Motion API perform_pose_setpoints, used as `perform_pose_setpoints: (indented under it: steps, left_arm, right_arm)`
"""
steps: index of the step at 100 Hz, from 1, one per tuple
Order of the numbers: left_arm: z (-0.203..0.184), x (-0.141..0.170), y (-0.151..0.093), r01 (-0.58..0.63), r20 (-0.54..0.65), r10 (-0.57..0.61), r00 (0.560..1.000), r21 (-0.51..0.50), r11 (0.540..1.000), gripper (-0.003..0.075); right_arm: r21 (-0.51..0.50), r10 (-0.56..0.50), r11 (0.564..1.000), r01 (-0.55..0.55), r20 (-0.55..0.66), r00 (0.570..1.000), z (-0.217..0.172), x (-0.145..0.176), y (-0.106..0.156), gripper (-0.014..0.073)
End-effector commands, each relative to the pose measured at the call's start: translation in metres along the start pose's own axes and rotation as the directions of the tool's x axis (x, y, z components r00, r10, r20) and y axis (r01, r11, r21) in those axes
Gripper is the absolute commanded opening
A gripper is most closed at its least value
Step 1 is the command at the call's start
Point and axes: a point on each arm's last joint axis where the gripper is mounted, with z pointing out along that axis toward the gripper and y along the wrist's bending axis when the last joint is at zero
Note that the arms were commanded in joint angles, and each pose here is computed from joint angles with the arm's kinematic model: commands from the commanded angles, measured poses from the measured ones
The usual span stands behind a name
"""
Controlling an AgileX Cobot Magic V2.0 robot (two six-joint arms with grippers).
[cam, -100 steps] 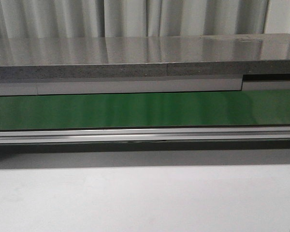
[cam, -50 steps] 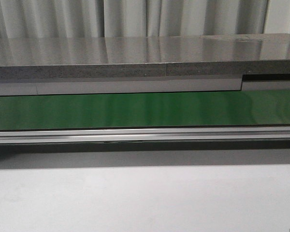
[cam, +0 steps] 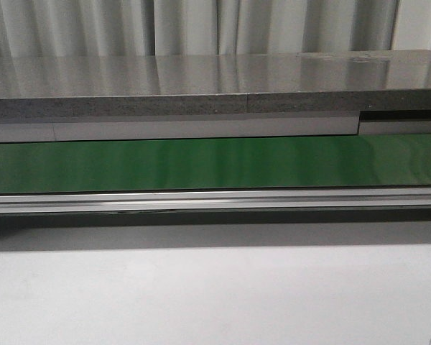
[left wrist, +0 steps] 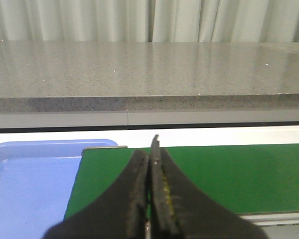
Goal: Move button from left to right
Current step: 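Lift the button with the right gripper and carry it over the green tray, then lower the button into the green tray and open the right gripper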
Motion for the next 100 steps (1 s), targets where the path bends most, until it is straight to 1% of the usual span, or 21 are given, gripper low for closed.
perform_pose_setpoints:
  steps: [1, 15, 24, 25, 28, 32, 35, 41, 42, 48, 49, 50, 70, 81, 86, 87, 88, 93, 94, 95, 100]
  left_arm:
    - [-0.001, -0.016, 0.001, 0.015, 0.093, -0.014, 0.996, -0.008, 1.0, -0.002]
    - [-0.001, -0.016, 0.001, 0.015, 0.093, -0.014, 0.996, -0.008, 1.0, -0.002]
    - [-0.001, -0.016, 0.001, 0.015, 0.093, -0.014, 0.996, -0.008, 1.0, -0.002]
    - [-0.001, -0.016, 0.001, 0.015, 0.093, -0.014, 0.996, -0.008, 1.0, -0.002]
    - [-0.001, -0.016, 0.001, 0.015, 0.093, -0.014, 0.996, -0.008, 1.0, -0.002]
    - [-0.001, -0.016, 0.001, 0.015, 0.093, -0.014, 0.996, -0.008, 1.0, -0.002]
    - [-0.001, -0.016, 0.001, 0.015, 0.093, -0.014, 0.996, -0.008, 1.0, -0.002]
    - [-0.001, -0.016, 0.001, 0.015, 0.093, -0.014, 0.996, -0.008, 1.0, -0.002]
    - [-0.001, -0.016, 0.001, 0.015, 0.093, -0.014, 0.996, -0.008, 1.0, -0.002]
    - [-0.001, -0.016, 0.001, 0.015, 0.093, -0.014, 0.996, -0.008, 1.0, -0.002]
    - [-0.001, -0.016, 0.001, 0.015, 0.093, -0.014, 0.996, -0.008, 1.0, -0.002]
    - [-0.001, -0.016, 0.001, 0.015, 0.093, -0.014, 0.996, -0.008, 1.0, -0.002]
    - [-0.001, -0.016, 0.001, 0.015, 0.093, -0.014, 0.996, -0.008, 1.0, -0.002]
    - [-0.001, -0.016, 0.001, 0.015, 0.093, -0.014, 0.996, -0.008, 1.0, -0.002]
    - [-0.001, -0.016, 0.001, 0.015, 0.093, -0.014, 0.996, -0.008, 1.0, -0.002]
    - [-0.001, -0.016, 0.001, 0.015, 0.093, -0.014, 0.996, -0.008, 1.0, -0.002]
    - [-0.001, -0.016, 0.001, 0.015, 0.093, -0.014, 0.996, -0.008, 1.0, -0.002]
    - [-0.001, -0.016, 0.001, 0.015, 0.093, -0.014, 0.996, -0.008, 1.0, -0.002]
    - [-0.001, -0.016, 0.001, 0.015, 0.093, -0.014, 0.996, -0.008, 1.0, -0.002]
    - [-0.001, -0.016, 0.001, 0.015, 0.093, -0.014, 0.996, -0.008, 1.0, -0.002]
    - [-0.001, -0.016, 0.001, 0.015, 0.093, -0.014, 0.996, -0.008, 1.0, -0.002]
  right_arm:
    - [-0.031, -0.044, 0.998, 0.05, 0.184, 0.982, -0.047, -0.014, 0.024, 0.0595]
    - [-0.078, -0.087, 0.99, 0.115, 0.301, 0.95, -0.08, 0.002, 0.054, 0.0595]
    - [-0.092, -0.094, 0.986, 0.141, 0.396, 0.913, -0.103, 0.02, 0.063, 0.0595]
    - [-0.095, -0.096, 0.985, 0.143, 0.388, 0.917, -0.101, 0.022, 0.064, 0.0595]
    - [-0.096, -0.094, 0.984, 0.148, 0.427, 0.9, -0.11, 0.029, 0.065, 0.0595]
    - [-0.099, -0.094, 0.983, 0.153, 0.445, 0.89, -0.114, 0.041, 0.067, 0.0595]
    - [-0.099, -0.09, 0.983, 0.156, 0.48, 0.873, -0.123, 0.048, 0.066, 0.0595]
    - [-0.098, -0.087, 0.983, 0.158, 0.508, 0.857, -0.13, 0.068, 0.065, 0.0595]
    - [-0.097, -0.084, 0.983, 0.158, 0.525, 0.847, -0.135, 0.07, 0.064, 0.0595]
    - [-0.092, -0.079, 0.984, 0.154, 0.547, 0.834, -0.141, 0.091, 0.06, 0.0595]
    - [-0.091, -0.077, 0.984, 0.154, 0.562, 0.823, -0.145, 0.093, 0.06, 0.0595]
    - [-0.091, -0.077, 0.984, 0.153, 0.558, 0.826, -0.144, 0.098, 0.059, 0.0595]
    - [-0.081, -0.061, 0.986, 0.149, 0.652, 0.755, -0.169, 0.164, 0.048, 0.0595]
    - [-0.082, -0.056, 0.985, 0.152, 0.683, 0.728, -0.177, 0.201, 0.042, 0.0595]
    - [-0.082, -0.053, 0.985, 0.153, 0.696, 0.716, -0.179, 0.212, 0.041, 0.0595]
    - [-0.082, -0.051, 0.985, 0.154, 0.708, 0.704, -0.182, 0.216, 0.04, 0.0595]
    - [-0.082, -0.052, 0.985, 0.154, 0.705, 0.708, -0.18, 0.217, 0.04, 0.0595]
    - [-0.081, -0.047, 0.985, 0.154, 0.728, 0.684, -0.184, 0.227, 0.039, 0.0595]
    - [-0.081, -0.045, 0.985, 0.155, 0.739, 0.672, -0.187, 0.23, 0.038, 0.0595]
    - [-0.081, -0.045, 0.985, 0.155, 0.737, 0.674, -0.186, 0.23, 0.038, 0.0595]
    - [-0.079, -0.041, 0.985, 0.154, 0.758, 0.65, -0.19, 0.237, 0.037, 0.0595]
